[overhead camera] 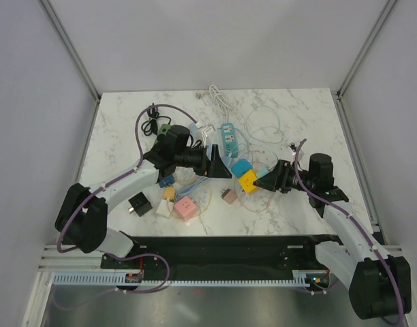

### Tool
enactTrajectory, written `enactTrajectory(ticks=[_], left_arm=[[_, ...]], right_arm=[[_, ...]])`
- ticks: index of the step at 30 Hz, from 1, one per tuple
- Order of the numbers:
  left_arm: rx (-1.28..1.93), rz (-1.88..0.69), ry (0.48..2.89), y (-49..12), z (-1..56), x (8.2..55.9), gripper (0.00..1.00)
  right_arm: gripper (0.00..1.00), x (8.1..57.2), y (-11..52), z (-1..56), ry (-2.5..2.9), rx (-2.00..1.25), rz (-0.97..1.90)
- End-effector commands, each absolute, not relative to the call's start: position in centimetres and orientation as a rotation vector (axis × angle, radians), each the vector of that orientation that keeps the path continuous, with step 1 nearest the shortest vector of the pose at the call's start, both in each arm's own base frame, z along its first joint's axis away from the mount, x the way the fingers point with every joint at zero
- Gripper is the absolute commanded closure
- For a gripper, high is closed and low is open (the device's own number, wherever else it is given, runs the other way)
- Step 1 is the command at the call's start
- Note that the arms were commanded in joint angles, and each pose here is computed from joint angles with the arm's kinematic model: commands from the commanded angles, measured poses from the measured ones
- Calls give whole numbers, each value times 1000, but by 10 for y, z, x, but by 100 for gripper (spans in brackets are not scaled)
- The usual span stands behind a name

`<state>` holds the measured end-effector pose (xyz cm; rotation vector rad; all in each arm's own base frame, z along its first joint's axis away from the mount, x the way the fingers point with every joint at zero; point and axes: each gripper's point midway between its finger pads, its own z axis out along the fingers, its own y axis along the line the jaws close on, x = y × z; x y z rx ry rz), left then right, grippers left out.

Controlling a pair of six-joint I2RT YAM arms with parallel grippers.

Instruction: Pull the plug off the socket

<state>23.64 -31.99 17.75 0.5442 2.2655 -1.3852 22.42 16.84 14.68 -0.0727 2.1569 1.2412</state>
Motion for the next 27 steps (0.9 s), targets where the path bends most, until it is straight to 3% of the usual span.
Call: enactTrajectory(ticks=[1, 12, 17, 20, 21, 26, 27], left_arm=[[640, -1397, 2169, -321, 199, 243, 13], [612, -1535, 2167, -338, 189, 255, 16], [599, -1668, 2120, -350, 193, 259, 27], [596, -1800, 2050, -357, 203, 256, 42], [588, -1834, 2036, -357, 203, 254, 52], [524, -1998, 2010, -360, 206, 247, 76], [509, -2011, 2008, -359, 204, 247, 89]], right_arm=[[100, 222, 186, 200, 1975, -230, 1387], [100, 215, 199, 206, 1953, -277, 1482], [100, 210, 203, 205, 1955, -301, 1499], [100, 208, 204, 204, 1955, -308, 1504], [100, 208, 205, 203, 1957, -308, 1504], [100, 207, 206, 199, 1966, -307, 1509], [100, 207, 206, 199, 1966, -305, 1508]])
